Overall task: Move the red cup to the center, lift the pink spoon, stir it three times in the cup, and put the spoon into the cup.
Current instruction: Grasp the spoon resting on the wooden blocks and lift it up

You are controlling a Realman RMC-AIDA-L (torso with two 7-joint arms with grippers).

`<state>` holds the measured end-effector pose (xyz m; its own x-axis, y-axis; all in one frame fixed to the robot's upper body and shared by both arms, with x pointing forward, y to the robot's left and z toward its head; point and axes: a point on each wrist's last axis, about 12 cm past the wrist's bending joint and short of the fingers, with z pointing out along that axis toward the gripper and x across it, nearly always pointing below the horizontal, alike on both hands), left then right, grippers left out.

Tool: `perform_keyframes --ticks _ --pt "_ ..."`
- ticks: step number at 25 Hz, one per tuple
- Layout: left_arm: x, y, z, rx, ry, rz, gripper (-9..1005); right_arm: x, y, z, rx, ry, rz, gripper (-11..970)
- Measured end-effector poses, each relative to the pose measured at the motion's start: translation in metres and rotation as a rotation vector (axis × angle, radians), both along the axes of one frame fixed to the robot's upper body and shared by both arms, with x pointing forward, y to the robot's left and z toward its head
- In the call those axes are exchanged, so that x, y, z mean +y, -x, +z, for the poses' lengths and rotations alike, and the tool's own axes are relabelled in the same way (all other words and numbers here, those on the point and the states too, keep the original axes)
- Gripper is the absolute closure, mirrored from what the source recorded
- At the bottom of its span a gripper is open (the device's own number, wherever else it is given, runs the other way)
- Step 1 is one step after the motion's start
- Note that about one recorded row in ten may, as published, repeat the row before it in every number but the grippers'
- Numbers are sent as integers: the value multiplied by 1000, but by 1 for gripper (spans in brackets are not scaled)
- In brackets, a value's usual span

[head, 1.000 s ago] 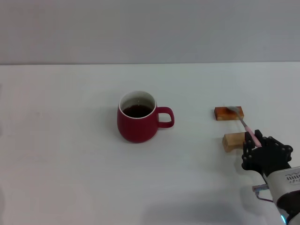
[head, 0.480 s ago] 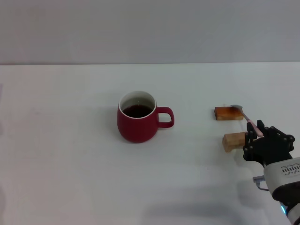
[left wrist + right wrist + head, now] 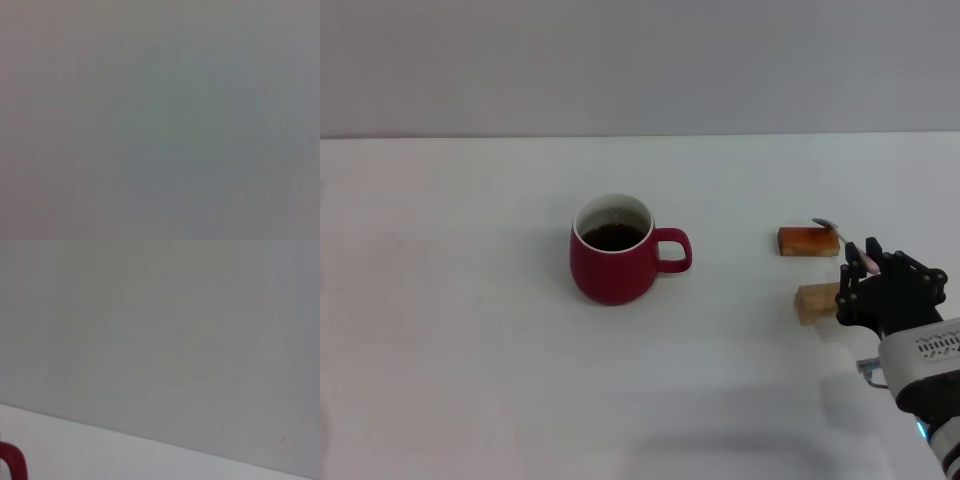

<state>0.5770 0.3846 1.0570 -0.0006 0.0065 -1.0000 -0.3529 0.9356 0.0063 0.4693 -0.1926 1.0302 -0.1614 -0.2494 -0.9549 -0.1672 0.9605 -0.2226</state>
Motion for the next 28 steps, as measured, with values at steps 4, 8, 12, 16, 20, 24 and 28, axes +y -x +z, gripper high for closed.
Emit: perform_keyframes --ticks 4,8,12,16,20,24,28 --pt "0 0 0 1 1 0 152 -1 -5 5 -21 21 -9 806" --pt "-1 0 -1 4 2 0 152 -4 -9 10 -40 26 -26 814" --pt "0 1 -1 5 3 2 152 -6 -14 16 -62 40 -39 819" --pt "1 2 -2 7 3 4 152 -5 -15 19 -72 45 -40 822" --pt "1 3 -3 9 3 5 152 -6 -18 24 -88 46 -48 824" --pt "1 3 -3 11 3 5 153 -6 -21 28 -98 42 -50 825" --pt "-1 2 -3 10 5 2 153 1 -30 37 -130 35 -26 824"
